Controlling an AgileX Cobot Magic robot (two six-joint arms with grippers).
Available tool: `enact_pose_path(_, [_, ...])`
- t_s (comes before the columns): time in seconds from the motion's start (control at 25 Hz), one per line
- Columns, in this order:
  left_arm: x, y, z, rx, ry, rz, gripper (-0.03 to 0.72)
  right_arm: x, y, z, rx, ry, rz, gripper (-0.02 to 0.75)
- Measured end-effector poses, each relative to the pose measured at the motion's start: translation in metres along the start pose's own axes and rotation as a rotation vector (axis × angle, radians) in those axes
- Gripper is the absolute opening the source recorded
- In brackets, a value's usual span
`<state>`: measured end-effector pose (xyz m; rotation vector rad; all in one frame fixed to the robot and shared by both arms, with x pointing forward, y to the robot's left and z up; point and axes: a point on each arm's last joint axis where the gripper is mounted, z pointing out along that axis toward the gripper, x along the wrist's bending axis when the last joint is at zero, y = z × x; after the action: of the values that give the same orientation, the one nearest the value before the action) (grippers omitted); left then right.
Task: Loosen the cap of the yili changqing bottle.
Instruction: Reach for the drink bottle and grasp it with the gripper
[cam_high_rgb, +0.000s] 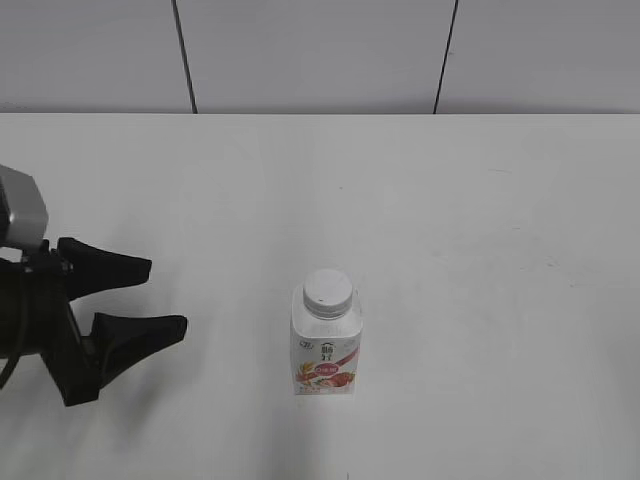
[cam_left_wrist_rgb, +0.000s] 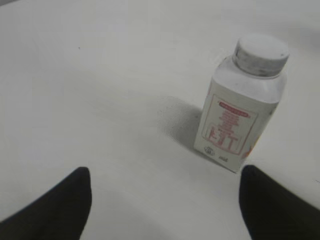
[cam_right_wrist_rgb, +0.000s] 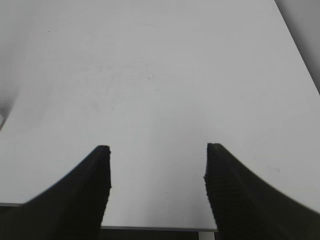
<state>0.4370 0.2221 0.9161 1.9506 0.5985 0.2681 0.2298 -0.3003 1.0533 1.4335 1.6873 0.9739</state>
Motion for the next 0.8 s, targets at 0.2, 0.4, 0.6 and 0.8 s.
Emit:
enact_pose_path(0.2, [0.011,0.007,0.017,-0.020,-0.201,0.086,0.554,0.000,0.000,0.000,0.000,0.000,0.000,0.479])
enact_pose_path(0.4, [0.027,0.013,0.036,0.016,-0.403,0.113,0.554,0.000,0.000,0.000,0.000,0.000,0.000,0.479])
enact_pose_path(0.6, [0.032,0.013,0.059,0.040,-0.485,0.149,0.554,0.000,0.000,0.000,0.000,0.000,0.000,0.479])
enact_pose_path(0.8, [0.025,0.014,0.086,0.050,-0.535,0.190,0.554,0.000,0.000,0.000,0.000,0.000,0.000,0.478])
